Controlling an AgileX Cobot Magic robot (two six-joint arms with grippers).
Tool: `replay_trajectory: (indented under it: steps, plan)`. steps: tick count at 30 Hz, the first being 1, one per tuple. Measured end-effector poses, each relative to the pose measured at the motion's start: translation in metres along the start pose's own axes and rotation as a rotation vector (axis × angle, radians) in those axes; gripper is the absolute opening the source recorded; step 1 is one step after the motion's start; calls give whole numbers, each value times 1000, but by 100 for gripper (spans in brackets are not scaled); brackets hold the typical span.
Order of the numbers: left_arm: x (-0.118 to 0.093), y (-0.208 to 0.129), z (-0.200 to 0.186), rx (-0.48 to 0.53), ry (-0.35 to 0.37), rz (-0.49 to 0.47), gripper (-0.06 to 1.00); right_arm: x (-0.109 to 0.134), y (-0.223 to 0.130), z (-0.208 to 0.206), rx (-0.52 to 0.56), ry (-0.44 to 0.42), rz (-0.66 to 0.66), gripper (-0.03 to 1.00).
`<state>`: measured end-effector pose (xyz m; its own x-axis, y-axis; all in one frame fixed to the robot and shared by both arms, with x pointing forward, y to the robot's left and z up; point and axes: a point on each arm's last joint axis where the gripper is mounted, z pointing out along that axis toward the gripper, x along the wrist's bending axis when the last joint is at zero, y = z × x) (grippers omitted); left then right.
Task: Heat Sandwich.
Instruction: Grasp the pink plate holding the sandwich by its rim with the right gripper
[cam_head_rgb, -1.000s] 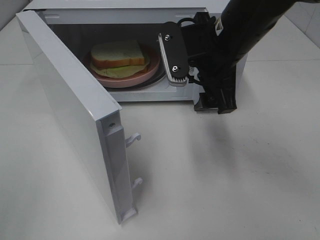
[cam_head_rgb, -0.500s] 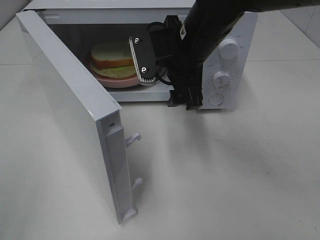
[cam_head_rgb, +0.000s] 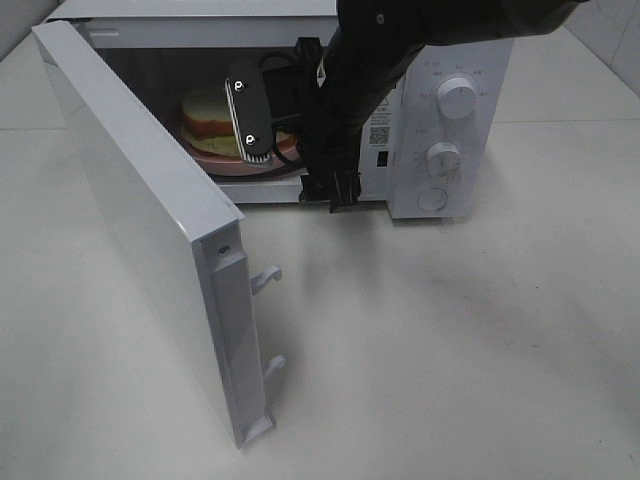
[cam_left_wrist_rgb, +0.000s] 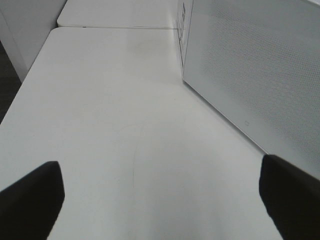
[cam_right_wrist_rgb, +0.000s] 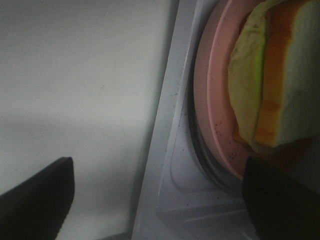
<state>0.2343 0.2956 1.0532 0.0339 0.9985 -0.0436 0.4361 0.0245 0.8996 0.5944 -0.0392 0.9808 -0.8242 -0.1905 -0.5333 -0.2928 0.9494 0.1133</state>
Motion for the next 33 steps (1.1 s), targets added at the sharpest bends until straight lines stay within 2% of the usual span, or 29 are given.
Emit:
replay_trajectory:
  steps: [21,26,33]
  plan:
    - [0,0,0,0,2,1,99,-20,16,63,-31,-10,42,84]
    - [0,0,0,0,4,3,99,-18,16,72,-27,-1,45,83]
    - [1,0,0,0,10,6,99,-11,14,86,-16,28,77,71]
